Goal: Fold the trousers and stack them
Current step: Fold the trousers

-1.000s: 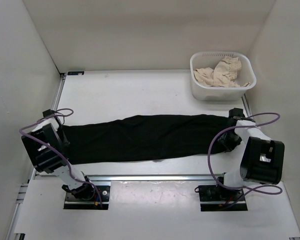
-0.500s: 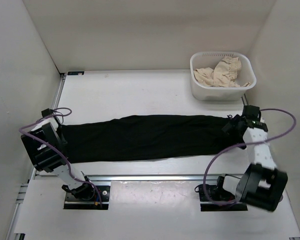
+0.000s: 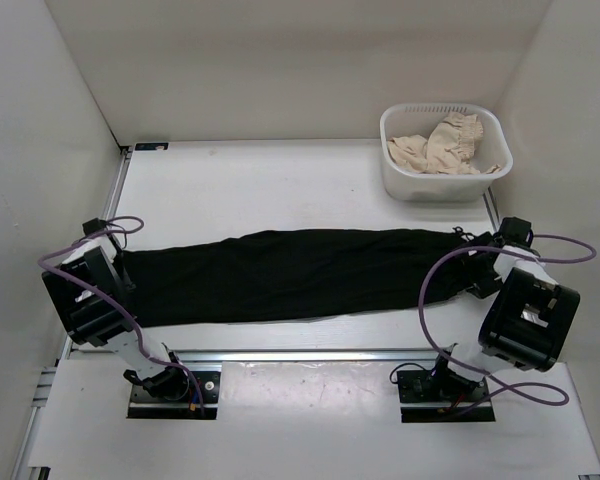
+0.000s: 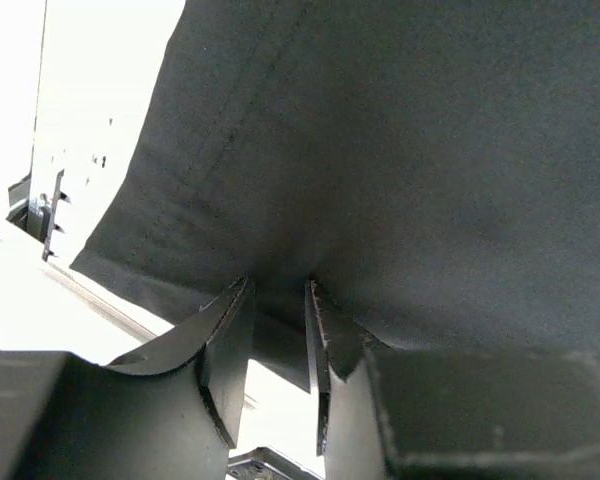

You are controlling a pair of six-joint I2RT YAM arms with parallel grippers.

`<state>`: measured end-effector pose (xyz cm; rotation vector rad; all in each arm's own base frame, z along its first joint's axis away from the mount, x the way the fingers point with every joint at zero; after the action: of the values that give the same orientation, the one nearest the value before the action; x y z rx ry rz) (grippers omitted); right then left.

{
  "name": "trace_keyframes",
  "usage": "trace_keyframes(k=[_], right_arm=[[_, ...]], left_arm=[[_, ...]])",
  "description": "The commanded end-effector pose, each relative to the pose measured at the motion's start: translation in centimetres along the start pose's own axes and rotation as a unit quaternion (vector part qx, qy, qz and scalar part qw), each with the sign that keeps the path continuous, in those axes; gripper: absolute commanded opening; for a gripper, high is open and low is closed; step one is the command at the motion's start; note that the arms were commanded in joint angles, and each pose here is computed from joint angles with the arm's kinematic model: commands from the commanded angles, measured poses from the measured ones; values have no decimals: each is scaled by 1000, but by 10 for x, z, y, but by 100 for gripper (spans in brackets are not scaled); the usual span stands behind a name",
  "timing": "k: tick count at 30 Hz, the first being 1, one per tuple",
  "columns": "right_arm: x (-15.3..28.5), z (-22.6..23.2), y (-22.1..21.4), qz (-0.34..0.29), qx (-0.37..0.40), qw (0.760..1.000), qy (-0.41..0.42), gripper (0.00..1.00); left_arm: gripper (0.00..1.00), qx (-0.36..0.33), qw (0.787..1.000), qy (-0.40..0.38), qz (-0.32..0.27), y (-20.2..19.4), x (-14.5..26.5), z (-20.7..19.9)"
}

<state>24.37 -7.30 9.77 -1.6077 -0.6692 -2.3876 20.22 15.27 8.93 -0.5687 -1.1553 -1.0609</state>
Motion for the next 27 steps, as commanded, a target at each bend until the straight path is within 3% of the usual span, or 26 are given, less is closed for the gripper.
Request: trace_keyframes(k=[1, 3, 4, 7, 8, 10, 11, 16, 22, 25, 27], right_arm=[[-16, 11, 5, -7, -33, 999, 36, 95], [-24, 4, 0, 10, -36, 999, 15, 82], [-26, 4, 0, 13, -36, 999, 11, 65], [-29, 2, -2, 18, -37, 999, 7, 48], [-31, 1, -3, 22, -33, 999, 4, 34], [-31, -3, -1, 20, -37, 999, -5, 17], [-31, -6, 2, 14, -44, 999, -11, 1], [-13, -17, 20, -28, -54, 998, -25, 0], [64, -3, 52, -170, -2, 985, -34, 0], [101, 21, 43, -222, 71, 971, -55, 0], [117, 53, 11, -242, 149, 959, -16, 0]], left_arm=[[40, 5, 1000, -20, -3, -4, 6, -1], [40, 3, 1000, -20, 2, -4, 5, -1], [40, 3, 1000, -20, 2, -4, 5, -1], [40, 5, 1000, -20, -3, 1, 5, -1], [40, 3, 1000, -20, 2, 0, 6, -1], [40, 3, 1000, -20, 2, 1, 7, 0], [40, 0, 1000, -21, -4, 4, 10, -2], [40, -35, 999, -31, -7, 2, 14, -19], [40, -89, 995, -44, -17, 5, 27, -46], [40, -109, 992, -56, -18, 8, 29, -57], [40, -111, 992, -56, -12, 8, 27, -58]])
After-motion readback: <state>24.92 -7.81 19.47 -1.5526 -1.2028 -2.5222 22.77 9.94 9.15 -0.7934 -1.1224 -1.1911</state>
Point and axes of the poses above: each gripper's point midway between its finger pads, its own x axis back along the fingers, its own z axis along the line the jaws close on, y = z × x, the point moved 8 cm from there along x, back along the fingers, and after that the axes turned 4 degrees about -x, right-handed, at the moved point
